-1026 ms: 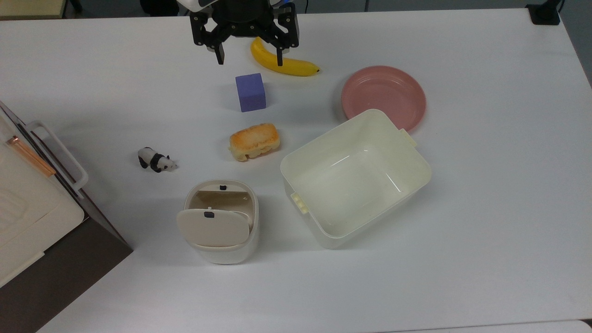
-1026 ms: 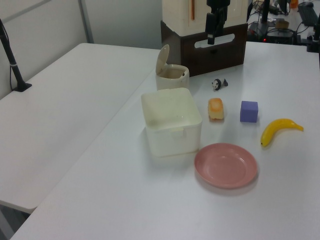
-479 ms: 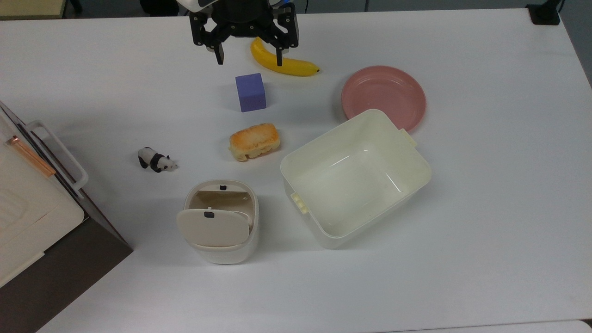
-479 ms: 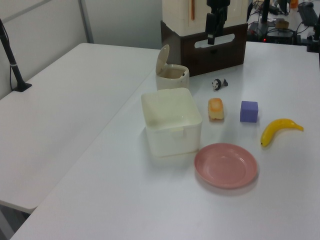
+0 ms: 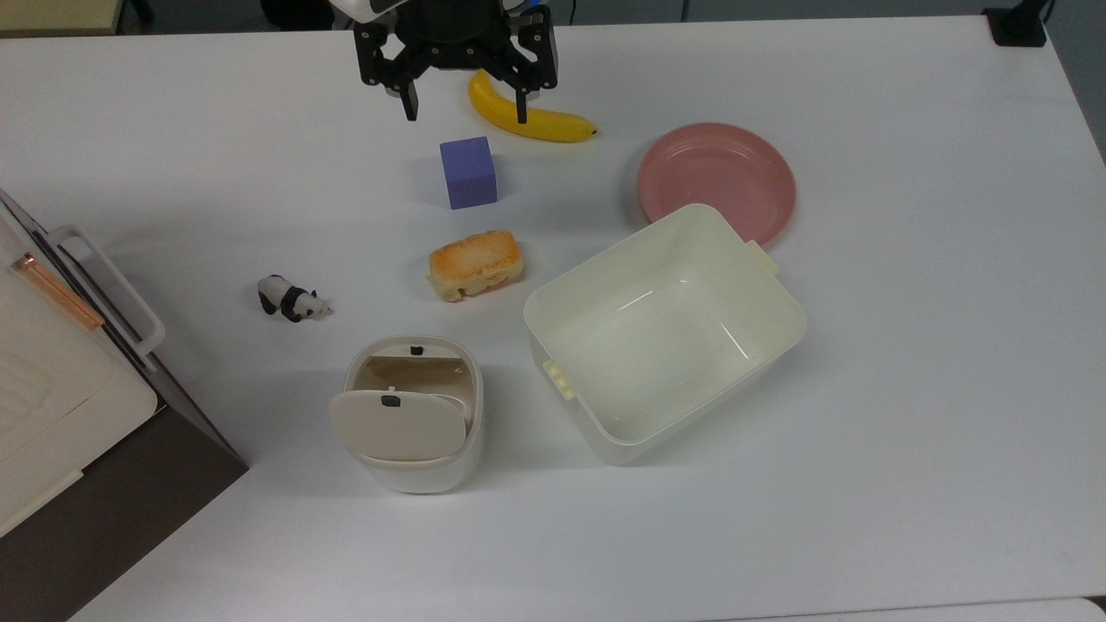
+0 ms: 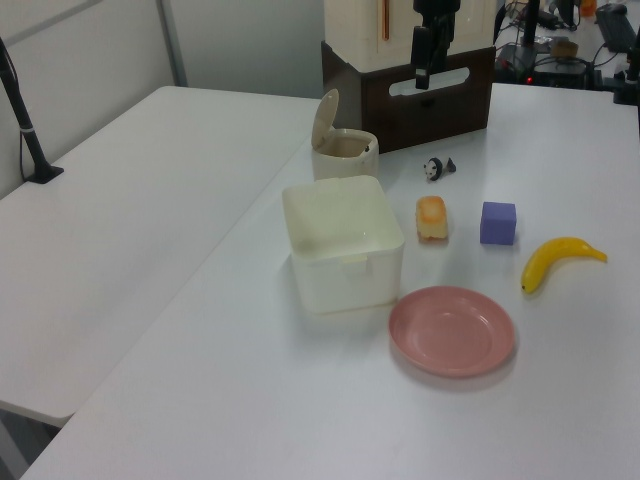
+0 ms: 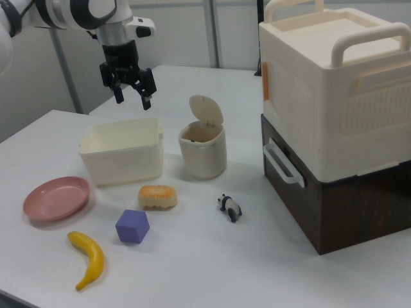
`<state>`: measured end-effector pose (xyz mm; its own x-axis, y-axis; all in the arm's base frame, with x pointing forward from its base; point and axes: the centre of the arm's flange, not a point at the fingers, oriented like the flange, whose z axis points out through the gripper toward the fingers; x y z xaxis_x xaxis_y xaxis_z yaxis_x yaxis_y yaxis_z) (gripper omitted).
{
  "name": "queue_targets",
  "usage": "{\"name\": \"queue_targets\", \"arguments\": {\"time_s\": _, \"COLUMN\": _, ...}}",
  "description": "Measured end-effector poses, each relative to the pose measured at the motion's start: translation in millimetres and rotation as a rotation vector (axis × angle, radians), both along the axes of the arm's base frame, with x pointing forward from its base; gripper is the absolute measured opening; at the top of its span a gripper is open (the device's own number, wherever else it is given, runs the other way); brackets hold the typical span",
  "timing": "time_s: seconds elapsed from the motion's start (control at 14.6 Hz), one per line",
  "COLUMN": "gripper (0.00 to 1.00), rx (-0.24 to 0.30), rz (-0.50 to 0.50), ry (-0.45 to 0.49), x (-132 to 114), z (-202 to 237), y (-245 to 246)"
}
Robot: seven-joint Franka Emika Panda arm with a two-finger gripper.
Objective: Close the trash can
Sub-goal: 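Move the gripper down over the open lid of the cream trash can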
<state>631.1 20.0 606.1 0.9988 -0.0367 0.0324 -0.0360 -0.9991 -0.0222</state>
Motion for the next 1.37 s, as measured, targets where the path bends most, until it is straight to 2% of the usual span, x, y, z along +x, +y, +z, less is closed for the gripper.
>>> {"name": "queue_targets", "arguments": {"time_s": 0.14, "gripper": 0.91, "rx": 0.000, "rz": 0.001, "ry": 0.001, "x": 0.2, "z": -0.6, "y": 0.0}}
{"name": "queue_targets", "arguments": {"time_s": 0.41, "gripper": 0.45, "rx": 0.003, "rz": 0.001, "ry": -0.055, "x": 12.0, "z": -5.1, "y": 0.4}}
{"name": "queue_targets", "arguments": {"time_s": 0.55, "gripper": 0.26, "rx": -0.001, "rz": 0.000, "ry": -0.093, "x": 20.5, "z": -8.9, "y": 0.0}}
{"name": "queue_targets", "arguments": {"time_s": 0.68, "gripper": 0.01, "rx": -0.025, "rz": -0.015, "ry": -0.168, "x": 34.6, "z": -13.8, "y": -2.4}}
{"name": "queue_targets", "arguments": {"time_s": 0.75, "gripper": 0.01, "rx": -0.040, "rz": -0.031, "ry": -0.209, "x": 42.7, "z": -17.6, "y": -3.7}}
{"name": "queue_targets", "arguments": {"time_s": 0.89, "gripper": 0.01, "rx": -0.099, "rz": -0.088, "ry": -0.370, "x": 76.7, "z": -40.4, "y": -7.9}}
{"name": "queue_targets", "arguments": {"time_s": 1.09, "gripper": 0.01, "rx": -0.141, "rz": -0.115, "ry": -0.518, "x": 107.0, "z": -70.3, "y": -7.7}}
{"name": "queue_targets", "arguments": {"time_s": 1.23, "gripper": 0.01, "rx": -0.142, "rz": -0.117, "ry": -0.593, "x": 119.8, "z": -79.8, "y": -6.3}}
{"name": "queue_targets", "arguments": {"time_s": 1.37, "gripper": 0.01, "rx": -0.133, "rz": -0.115, "ry": -0.647, "x": 122.6, "z": -69.6, "y": -6.1}}
